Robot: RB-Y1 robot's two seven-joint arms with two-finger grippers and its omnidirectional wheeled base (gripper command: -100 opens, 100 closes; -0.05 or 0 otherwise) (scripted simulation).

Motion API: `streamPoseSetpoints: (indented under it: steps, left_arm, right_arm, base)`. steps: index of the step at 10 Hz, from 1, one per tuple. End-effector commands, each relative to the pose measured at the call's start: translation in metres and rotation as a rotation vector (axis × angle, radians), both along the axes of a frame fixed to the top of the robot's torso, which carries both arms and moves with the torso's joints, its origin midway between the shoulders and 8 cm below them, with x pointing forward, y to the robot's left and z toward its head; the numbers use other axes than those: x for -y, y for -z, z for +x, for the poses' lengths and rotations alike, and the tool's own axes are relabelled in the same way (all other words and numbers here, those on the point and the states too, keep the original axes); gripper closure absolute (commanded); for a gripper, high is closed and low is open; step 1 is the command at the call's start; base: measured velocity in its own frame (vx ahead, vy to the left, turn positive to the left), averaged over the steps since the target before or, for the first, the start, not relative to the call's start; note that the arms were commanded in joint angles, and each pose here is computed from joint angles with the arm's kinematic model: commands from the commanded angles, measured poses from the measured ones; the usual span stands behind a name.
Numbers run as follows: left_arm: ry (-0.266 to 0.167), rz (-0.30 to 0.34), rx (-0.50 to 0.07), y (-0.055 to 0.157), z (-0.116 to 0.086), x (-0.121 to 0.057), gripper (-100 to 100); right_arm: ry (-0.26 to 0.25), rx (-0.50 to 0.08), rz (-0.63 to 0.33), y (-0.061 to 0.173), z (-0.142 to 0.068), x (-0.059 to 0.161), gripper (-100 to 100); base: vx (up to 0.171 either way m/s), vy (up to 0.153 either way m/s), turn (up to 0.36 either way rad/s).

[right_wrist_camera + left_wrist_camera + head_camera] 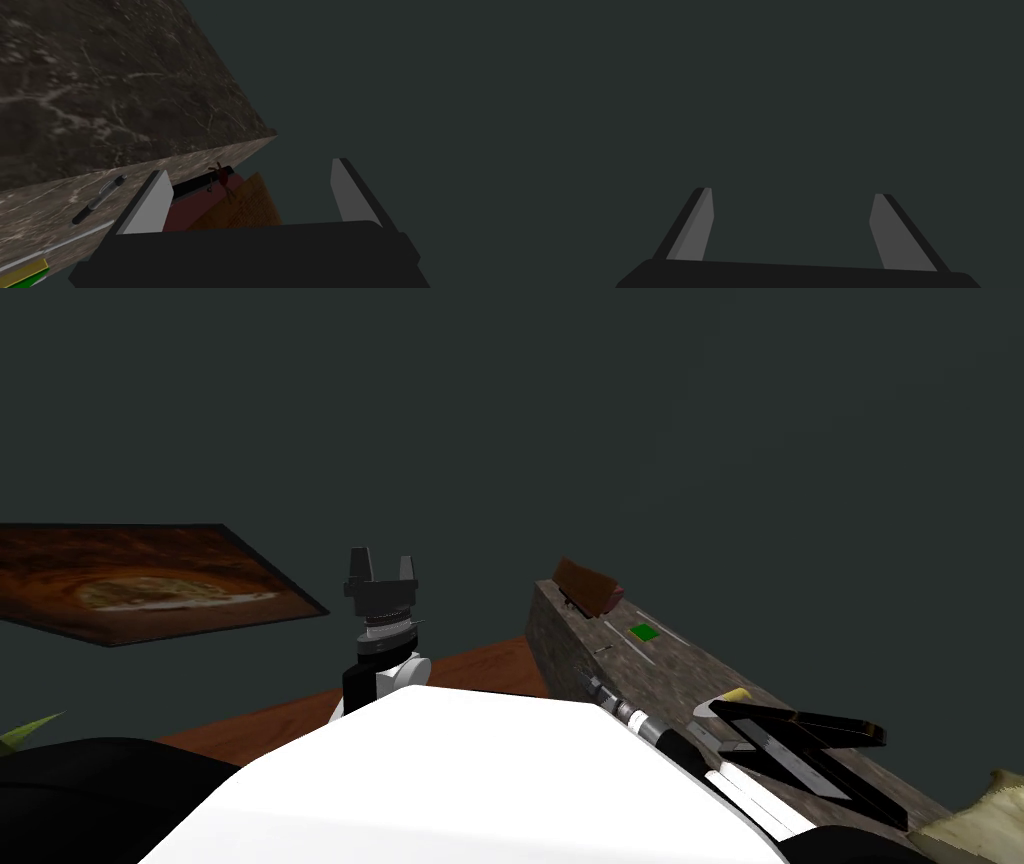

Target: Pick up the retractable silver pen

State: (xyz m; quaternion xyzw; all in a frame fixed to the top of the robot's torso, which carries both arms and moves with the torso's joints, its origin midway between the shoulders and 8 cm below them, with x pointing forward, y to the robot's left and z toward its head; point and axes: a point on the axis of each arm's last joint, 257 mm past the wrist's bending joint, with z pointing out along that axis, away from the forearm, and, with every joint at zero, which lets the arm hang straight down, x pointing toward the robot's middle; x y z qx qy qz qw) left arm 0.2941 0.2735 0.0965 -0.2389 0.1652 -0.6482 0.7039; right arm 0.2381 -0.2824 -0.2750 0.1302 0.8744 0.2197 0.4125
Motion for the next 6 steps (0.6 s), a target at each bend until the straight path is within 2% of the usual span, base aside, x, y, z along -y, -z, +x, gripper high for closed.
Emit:
streamPoseSetpoints:
  steps: [1, 2, 3, 5, 6]
  left_arm:
    - [0.000, 0.000, 0.000, 0.000, 0.000, 0.000, 0]
    - [0.000, 0.000, 0.000, 0.000, 0.000, 0.000, 0]
    - [0.000, 0.000, 0.000, 0.000, 0.000, 0.000, 0]
    - [0.000, 0.000, 0.000, 0.000, 0.000, 0.000, 0]
    - [0.000, 0.000, 0.000, 0.000, 0.000, 0.000, 0]
  right_arm:
    - [-0.028, -0.055, -0.053, 0.014, -0.016, 0.006, -100]
    - [-0.048, -0.062, -0.067, 0.015, -0.017, 0.006, -100]
    - [-0.048, -0.136, -0.116, 0.031, -0.041, 0.015, -100]
    - [-0.100, -0.158, -0.151, 0.033, -0.045, 0.017, -100]
    - [-0.103, -0.232, -0.196, 0.046, -0.071, 0.025, -100]
  base:
    - [0.021, -0.006, 0.140]
    - [0.010, -0.005, -0.018]
    - [0.017, -0.002, 0.245]
    - [0.016, -0.007, 0.049]
    - [0.021, -0.001, 0.221]
